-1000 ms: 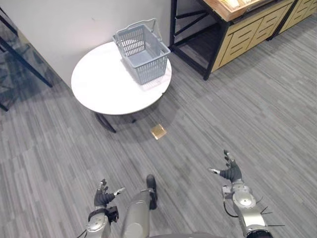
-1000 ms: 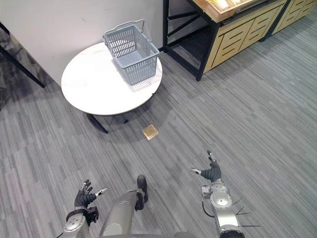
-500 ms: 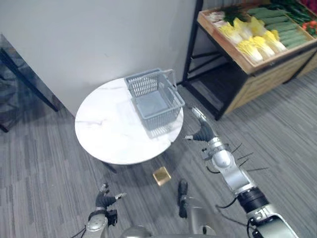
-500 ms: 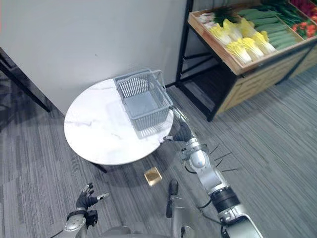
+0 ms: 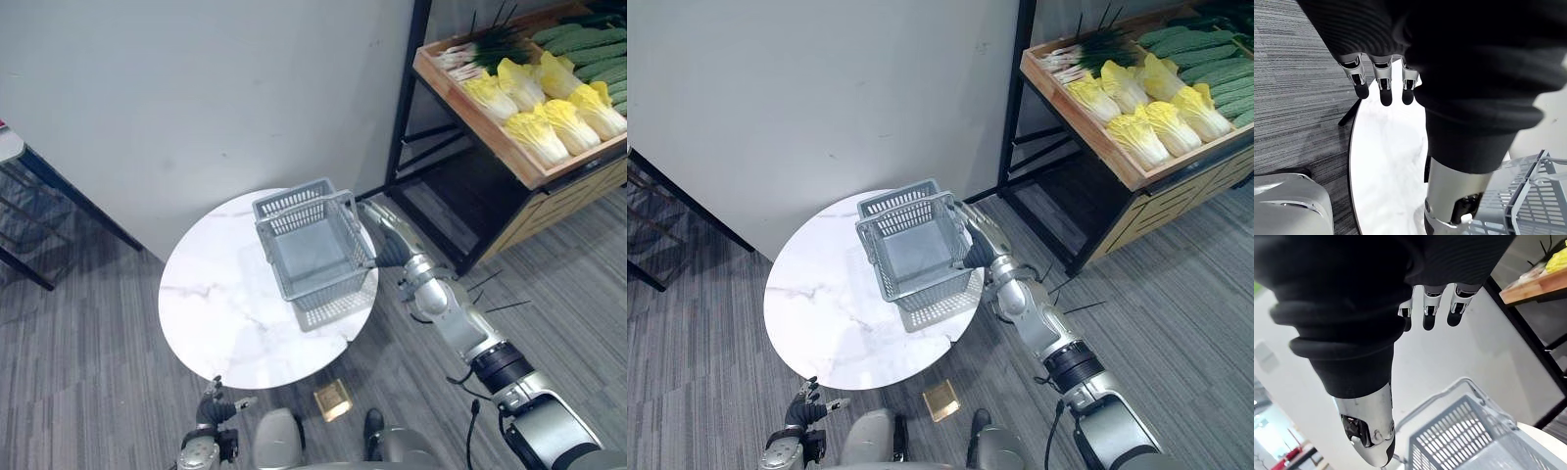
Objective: Pick vegetable in the basket
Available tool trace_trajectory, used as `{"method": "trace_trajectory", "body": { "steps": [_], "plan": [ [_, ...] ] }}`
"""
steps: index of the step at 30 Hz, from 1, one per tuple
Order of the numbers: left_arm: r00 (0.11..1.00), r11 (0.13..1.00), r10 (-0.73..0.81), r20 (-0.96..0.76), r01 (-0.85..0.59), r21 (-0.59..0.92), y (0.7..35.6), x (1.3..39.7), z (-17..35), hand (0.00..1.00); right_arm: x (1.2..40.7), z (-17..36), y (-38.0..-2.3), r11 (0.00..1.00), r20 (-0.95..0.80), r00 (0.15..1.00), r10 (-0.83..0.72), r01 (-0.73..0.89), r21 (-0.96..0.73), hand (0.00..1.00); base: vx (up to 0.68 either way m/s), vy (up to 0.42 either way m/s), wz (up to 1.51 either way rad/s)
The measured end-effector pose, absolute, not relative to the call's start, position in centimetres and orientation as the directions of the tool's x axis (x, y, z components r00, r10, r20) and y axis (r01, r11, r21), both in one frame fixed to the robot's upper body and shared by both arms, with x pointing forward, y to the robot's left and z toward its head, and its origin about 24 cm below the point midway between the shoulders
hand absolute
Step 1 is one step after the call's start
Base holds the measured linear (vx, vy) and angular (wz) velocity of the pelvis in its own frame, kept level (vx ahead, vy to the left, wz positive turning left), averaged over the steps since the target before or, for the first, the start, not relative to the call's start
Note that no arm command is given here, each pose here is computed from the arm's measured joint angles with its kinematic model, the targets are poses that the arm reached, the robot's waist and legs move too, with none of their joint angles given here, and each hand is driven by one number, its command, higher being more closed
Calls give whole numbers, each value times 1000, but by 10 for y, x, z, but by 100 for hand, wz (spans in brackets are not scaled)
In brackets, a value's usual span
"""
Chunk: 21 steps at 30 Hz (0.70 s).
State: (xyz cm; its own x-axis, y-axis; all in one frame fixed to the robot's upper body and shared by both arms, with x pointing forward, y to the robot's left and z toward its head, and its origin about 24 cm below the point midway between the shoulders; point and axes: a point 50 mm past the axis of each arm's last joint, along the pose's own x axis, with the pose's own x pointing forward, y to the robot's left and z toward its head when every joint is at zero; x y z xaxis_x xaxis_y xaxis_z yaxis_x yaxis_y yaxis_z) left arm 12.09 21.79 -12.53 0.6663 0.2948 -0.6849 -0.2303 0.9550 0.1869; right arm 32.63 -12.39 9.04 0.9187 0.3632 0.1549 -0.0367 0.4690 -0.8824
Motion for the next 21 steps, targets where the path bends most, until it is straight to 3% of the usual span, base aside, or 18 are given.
{"method": "trace_trajectory", "body": {
  "steps": [5, 10, 15, 21],
  "plan": [
    [671, 954, 298, -679, -231, 190, 219, 124, -124, 0, 350, 117, -105, 377, 198, 888, 414, 31, -926, 0, 81, 183, -2],
    [696, 950, 311, -648, -249, 188, 224, 136, -119, 0, 374, 167, -100, 349, 317, 860, 399, 177, -920, 0, 33, 48, 7],
    [767, 946, 320, -555, -286, 151, 223, 168, -102, 0, 402, 226, -130, 261, 407, 870, 279, 339, -904, 0, -11, 4, 16],
    [805, 941, 329, -494, -323, 99, 224, 185, -89, 0, 415, 260, -158, 225, 431, 889, 154, 394, -891, 0, -2, -19, 28]
  ]
}}
